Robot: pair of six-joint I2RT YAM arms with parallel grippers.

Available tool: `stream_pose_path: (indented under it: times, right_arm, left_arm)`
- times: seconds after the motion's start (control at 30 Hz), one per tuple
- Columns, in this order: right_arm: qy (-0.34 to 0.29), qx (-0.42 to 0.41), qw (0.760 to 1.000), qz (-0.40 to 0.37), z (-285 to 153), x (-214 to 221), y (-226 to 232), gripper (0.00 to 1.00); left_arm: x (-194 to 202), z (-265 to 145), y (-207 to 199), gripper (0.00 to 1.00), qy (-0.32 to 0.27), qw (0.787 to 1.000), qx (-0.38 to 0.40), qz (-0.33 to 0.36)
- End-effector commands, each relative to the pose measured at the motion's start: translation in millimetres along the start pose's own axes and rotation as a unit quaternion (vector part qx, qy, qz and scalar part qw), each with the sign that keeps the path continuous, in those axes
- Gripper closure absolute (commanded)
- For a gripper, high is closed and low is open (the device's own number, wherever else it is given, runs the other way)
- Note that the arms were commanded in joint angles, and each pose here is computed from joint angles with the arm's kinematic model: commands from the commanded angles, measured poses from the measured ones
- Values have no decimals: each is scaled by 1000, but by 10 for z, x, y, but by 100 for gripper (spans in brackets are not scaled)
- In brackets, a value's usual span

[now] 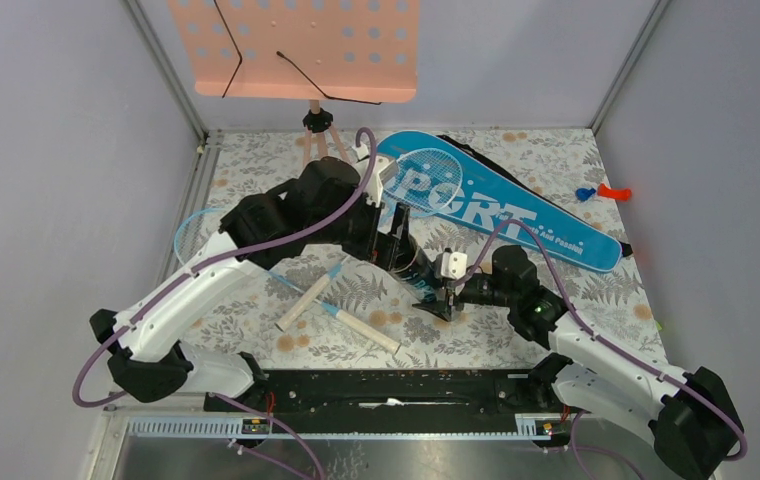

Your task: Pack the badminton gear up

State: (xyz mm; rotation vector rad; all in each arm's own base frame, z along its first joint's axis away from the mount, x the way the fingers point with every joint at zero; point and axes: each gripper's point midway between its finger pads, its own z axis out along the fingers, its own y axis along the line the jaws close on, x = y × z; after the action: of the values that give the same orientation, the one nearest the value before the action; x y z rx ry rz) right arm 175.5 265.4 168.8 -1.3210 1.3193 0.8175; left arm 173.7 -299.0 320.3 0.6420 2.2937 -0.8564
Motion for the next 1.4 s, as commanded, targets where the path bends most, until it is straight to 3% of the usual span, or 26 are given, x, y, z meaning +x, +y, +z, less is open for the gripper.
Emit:
stream_pose_path:
  times: [0.0,0.23,0.43,0.6,0.73,0.9,1.03,1.17,1.37]
  right_arm:
    - [-107,58,991,-51,-5,-685,-295,83]
    - [-108,121,986,-26,-64,-698,-495,84]
    - [-112,142,983,-16,-109,-714,-547,84]
    - [-129,208,968,57,-205,-876,-787,83]
    - [-158,283,929,178,-337,-1024,-1048,83]
    - [-193,300,896,264,-379,-1154,-1133,82]
    - [-210,288,893,275,-370,-1238,-1118,80]
    - [-220,297,880,298,-375,-1221,-1154,81]
    - [-239,262,891,285,-295,-1322,-1091,80]
  left_arm:
    - [-276,-168,-119,1,-66,997,12,23]
    - [-810,-1007,-182,1,-270,962,24,24]
    - [-783,-1661,17,1,-366,931,0,-1]
    - [-601,-1869,191,1,-416,909,-2,-16]
    - [-440,-1617,256,1,-419,908,8,6]
    - [-248,-829,96,1,-352,931,63,78]
    - [-128,-231,-99,1,-288,941,120,134]
    - [-195,225,-114,1,-278,943,126,133]
    - [-220,541,-240,1,-269,937,160,154]
